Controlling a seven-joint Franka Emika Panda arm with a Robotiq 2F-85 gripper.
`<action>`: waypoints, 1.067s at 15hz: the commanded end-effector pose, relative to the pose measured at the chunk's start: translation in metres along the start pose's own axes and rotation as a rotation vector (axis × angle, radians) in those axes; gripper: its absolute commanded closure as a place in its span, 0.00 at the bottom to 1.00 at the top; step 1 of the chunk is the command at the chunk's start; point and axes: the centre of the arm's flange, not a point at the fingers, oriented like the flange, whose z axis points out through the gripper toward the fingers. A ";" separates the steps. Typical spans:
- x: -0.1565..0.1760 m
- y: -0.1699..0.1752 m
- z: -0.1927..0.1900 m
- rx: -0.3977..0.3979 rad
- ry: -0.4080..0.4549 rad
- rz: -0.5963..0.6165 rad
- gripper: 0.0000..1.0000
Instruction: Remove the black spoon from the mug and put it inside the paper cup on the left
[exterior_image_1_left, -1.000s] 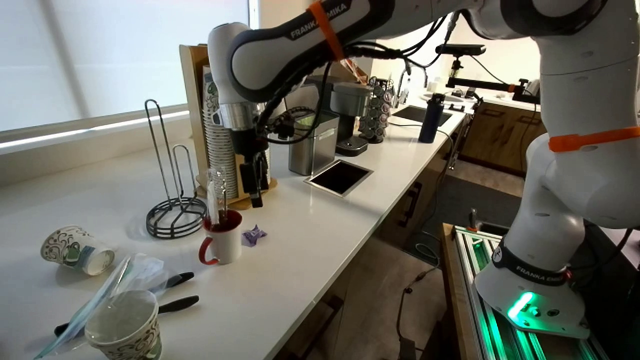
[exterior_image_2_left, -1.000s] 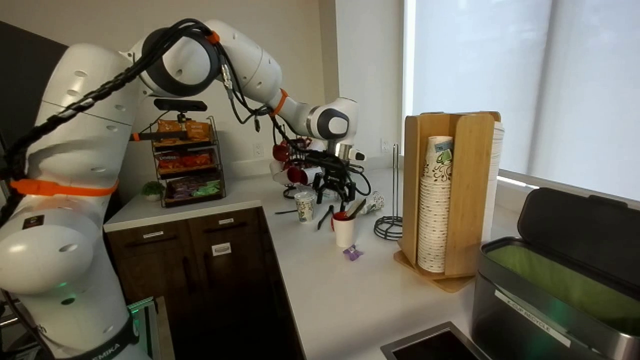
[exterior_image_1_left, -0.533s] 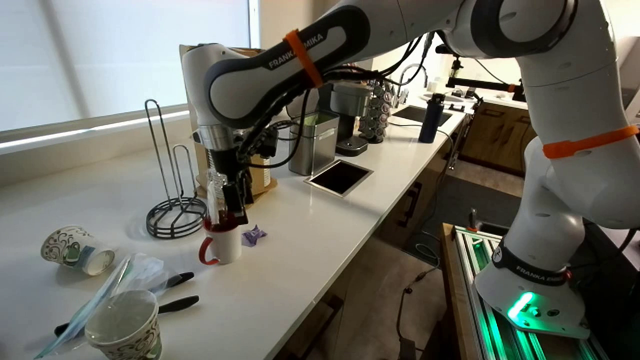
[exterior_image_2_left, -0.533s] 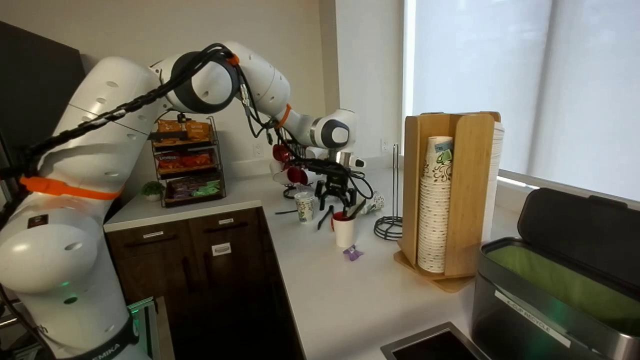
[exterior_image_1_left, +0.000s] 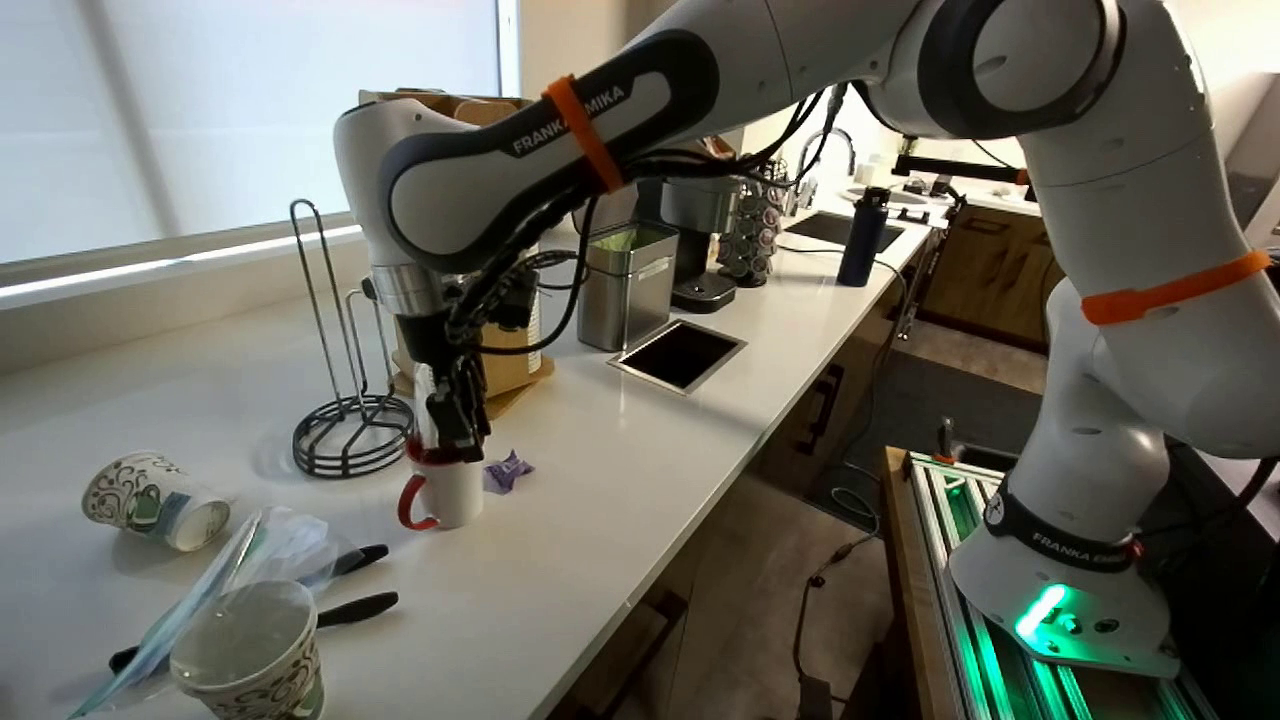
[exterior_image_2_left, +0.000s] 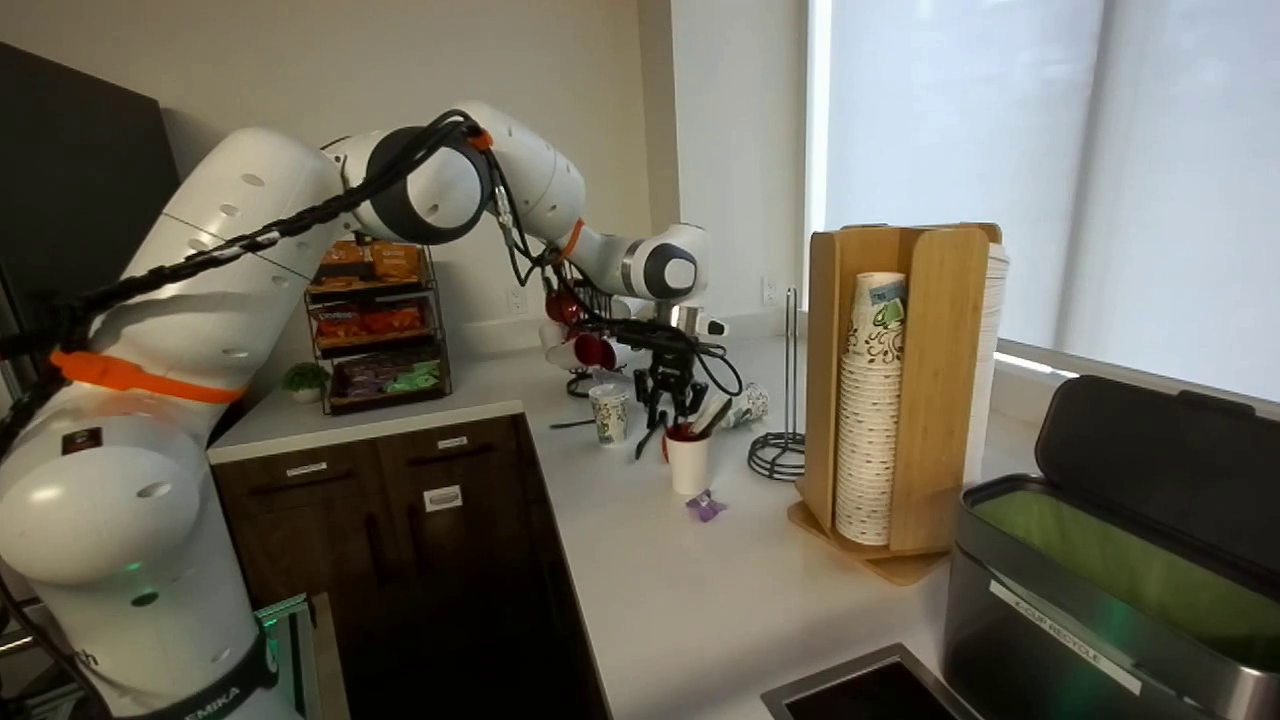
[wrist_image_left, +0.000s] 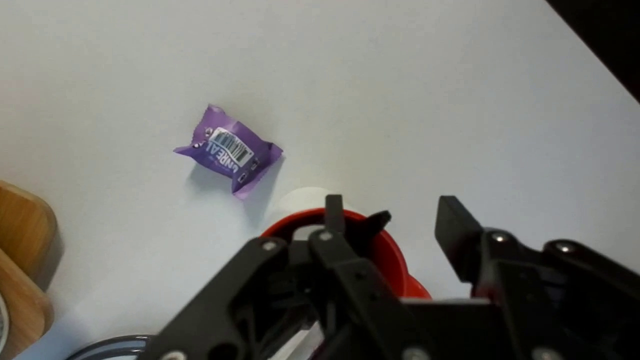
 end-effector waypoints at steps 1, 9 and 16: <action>0.011 0.000 0.002 0.000 -0.048 0.016 0.80; -0.005 0.001 -0.013 0.024 -0.136 -0.005 0.99; -0.035 0.001 -0.068 0.034 -0.090 -0.073 0.99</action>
